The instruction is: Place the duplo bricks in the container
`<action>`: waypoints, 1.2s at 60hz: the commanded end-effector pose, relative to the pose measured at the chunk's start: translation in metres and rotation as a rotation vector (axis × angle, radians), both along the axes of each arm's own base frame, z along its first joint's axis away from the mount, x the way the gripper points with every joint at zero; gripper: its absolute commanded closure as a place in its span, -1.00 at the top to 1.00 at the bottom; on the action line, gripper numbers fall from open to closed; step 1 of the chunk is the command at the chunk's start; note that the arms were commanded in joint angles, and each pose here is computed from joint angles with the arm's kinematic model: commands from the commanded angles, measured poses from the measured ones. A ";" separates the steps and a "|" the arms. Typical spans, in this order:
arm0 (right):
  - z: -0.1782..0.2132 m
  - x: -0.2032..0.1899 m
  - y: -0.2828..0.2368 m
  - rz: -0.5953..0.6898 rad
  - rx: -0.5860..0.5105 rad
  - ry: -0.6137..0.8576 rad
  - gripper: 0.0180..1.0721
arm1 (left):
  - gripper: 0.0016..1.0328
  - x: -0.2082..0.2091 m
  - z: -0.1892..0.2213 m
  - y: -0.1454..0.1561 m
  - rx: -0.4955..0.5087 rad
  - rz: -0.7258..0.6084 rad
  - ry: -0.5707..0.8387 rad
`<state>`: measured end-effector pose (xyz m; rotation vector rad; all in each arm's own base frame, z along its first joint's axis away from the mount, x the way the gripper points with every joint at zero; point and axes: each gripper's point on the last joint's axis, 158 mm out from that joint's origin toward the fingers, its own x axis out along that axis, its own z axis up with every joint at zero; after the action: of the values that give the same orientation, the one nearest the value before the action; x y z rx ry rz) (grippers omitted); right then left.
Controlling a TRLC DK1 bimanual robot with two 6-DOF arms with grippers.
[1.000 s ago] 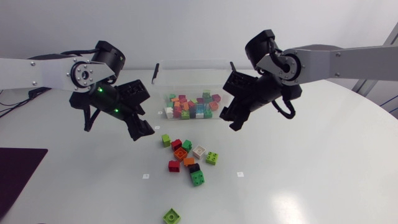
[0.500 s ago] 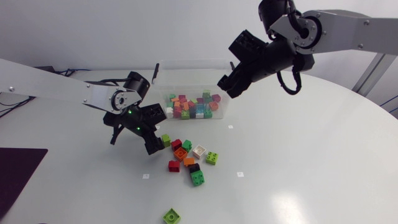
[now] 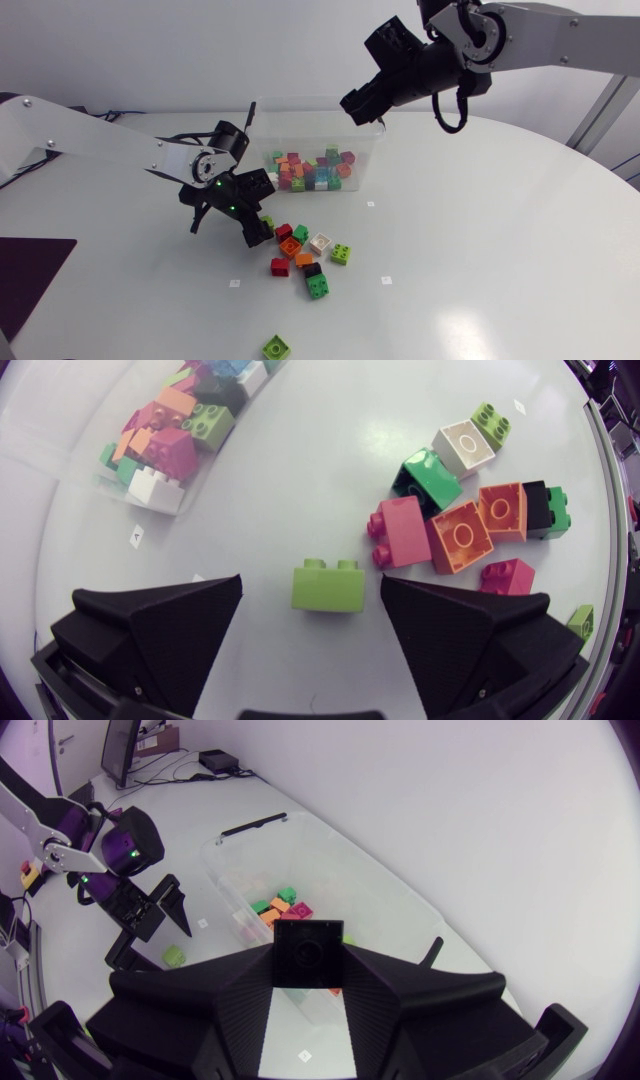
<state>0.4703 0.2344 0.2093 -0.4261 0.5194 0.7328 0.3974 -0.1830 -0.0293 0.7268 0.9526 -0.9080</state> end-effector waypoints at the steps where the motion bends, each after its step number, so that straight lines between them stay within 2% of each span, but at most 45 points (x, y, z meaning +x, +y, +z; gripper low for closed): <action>1: -0.005 0.018 0.001 -0.032 0.040 0.005 -0.45 | 0.67 0.003 -0.006 -0.008 -0.021 0.000 0.015; 5: -0.009 0.027 0.001 -0.047 0.052 0.011 -0.45 | 0.53 0.001 -0.009 -0.010 -0.023 -0.003 0.023; 8: -0.013 0.033 0.002 -0.052 0.057 0.010 -0.45 | 0.27 -0.001 -0.011 -0.012 -0.033 -0.010 0.034; 13: -0.019 0.045 0.002 -0.067 0.067 0.012 -0.45 | 0.00 -0.002 -0.013 -0.014 -0.039 -0.013 0.042; 17: -0.025 0.055 0.001 -0.083 0.074 0.017 -0.45 | -0.38 -0.003 -0.012 -0.016 -0.053 -0.019 0.044; 19: -0.028 0.060 0.001 -0.085 0.074 0.021 -0.45 | -0.50 -0.003 -0.011 -0.017 -0.060 -0.018 0.043; 30: -0.040 0.075 0.003 -0.100 0.080 0.031 -0.42 | -0.52 -0.006 -0.002 -0.018 -0.079 -0.025 0.034; 39: -0.047 0.088 0.008 -0.111 0.088 0.028 0.11 | -0.53 -0.008 0.012 -0.014 -0.093 -0.020 0.011; 44: -0.048 0.094 0.011 -0.123 0.081 0.017 0.62 | -0.53 -0.007 0.025 -0.008 -0.100 -0.007 -0.006; 46: -0.049 0.096 0.012 -0.126 0.081 0.019 0.75 | -0.52 -0.006 0.033 -0.006 -0.105 -0.002 -0.021; 57: -0.030 0.093 0.008 -0.132 0.092 -0.005 0.80 | -0.52 0.001 0.084 0.004 -0.131 0.023 -0.104; 72: -0.012 0.051 -0.015 -0.127 0.075 -0.016 0.82 | -0.52 0.022 0.162 0.000 -0.230 0.063 -0.215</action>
<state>0.5364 0.2291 0.1800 -0.3284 0.5255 0.6320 0.4085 -0.1804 0.1002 0.6139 0.7285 -0.8718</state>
